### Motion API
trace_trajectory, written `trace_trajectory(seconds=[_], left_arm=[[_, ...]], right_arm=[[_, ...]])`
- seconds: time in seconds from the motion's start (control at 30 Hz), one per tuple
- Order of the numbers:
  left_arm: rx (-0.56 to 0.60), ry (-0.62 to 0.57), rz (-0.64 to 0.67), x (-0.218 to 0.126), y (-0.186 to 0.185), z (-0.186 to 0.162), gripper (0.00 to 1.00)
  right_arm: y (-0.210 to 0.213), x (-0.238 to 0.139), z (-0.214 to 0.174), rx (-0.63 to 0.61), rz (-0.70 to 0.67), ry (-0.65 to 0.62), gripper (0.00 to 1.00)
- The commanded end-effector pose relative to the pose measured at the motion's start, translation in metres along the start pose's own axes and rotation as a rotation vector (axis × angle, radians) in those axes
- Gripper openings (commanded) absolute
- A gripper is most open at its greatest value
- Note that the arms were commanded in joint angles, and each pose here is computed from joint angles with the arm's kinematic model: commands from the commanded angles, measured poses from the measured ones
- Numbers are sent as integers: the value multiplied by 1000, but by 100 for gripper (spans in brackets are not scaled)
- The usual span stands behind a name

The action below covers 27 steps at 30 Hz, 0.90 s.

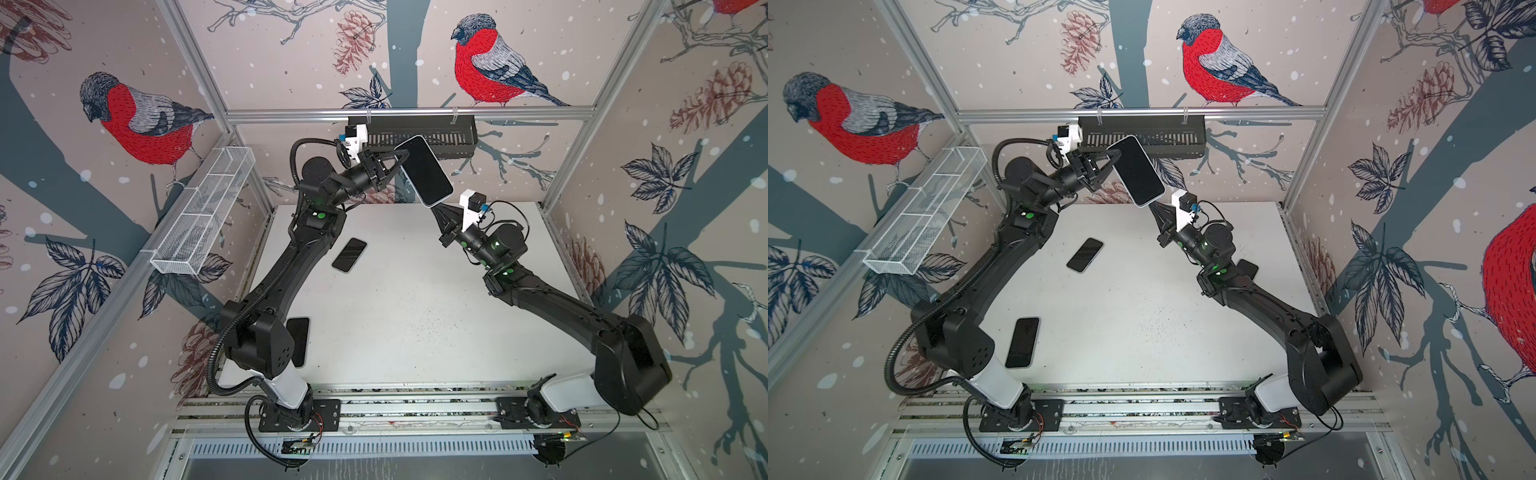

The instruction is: Take the phone out of the phone case

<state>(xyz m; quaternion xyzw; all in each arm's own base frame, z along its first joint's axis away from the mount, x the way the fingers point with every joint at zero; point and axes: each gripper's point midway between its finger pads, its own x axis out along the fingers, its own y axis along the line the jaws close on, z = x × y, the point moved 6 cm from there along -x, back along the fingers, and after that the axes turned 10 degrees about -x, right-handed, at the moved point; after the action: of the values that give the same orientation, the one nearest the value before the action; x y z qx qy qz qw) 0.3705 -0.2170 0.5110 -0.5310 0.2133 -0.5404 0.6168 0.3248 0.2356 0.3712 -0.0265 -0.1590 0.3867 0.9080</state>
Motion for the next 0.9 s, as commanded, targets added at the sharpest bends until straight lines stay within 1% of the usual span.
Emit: trace_trajectory(seconds=[0.0,0.1,0.13,0.17,0.23,0.3,0.43,0.53,0.6,0.77,0.87], left_arm=[[15,43,19,-3,-7,1,0],[52,50,24,-10,-7,7,0],[77,61,29,-12,-6,8,0],[110,75,45,-14,-4,8,0],[186,113,86,-15,0,8,0],[257,167,142,-15,9,6,0],[407,258,246,-17,18,1,0],[530,277,309,-23,15,-1,0],[594,293,304,-26,11,-4,0],[754,361,293,-32,5,-20,0],[831,377,275,-34,-3,-30,0]], right_arm=[[-16,-15,-9,-90,-156,114,24],[-27,-37,-7,-44,-194,107,47],[-31,-45,-9,-23,-208,110,55],[-35,-52,-2,-6,-207,89,63],[-42,-61,7,15,-188,72,71],[-47,-64,17,26,-148,66,77],[-49,-60,29,21,-47,94,79],[-45,-58,33,-8,24,104,79],[-41,-57,33,-22,84,110,78],[-26,-50,33,-50,295,115,75],[-22,-41,25,-43,390,150,71]])
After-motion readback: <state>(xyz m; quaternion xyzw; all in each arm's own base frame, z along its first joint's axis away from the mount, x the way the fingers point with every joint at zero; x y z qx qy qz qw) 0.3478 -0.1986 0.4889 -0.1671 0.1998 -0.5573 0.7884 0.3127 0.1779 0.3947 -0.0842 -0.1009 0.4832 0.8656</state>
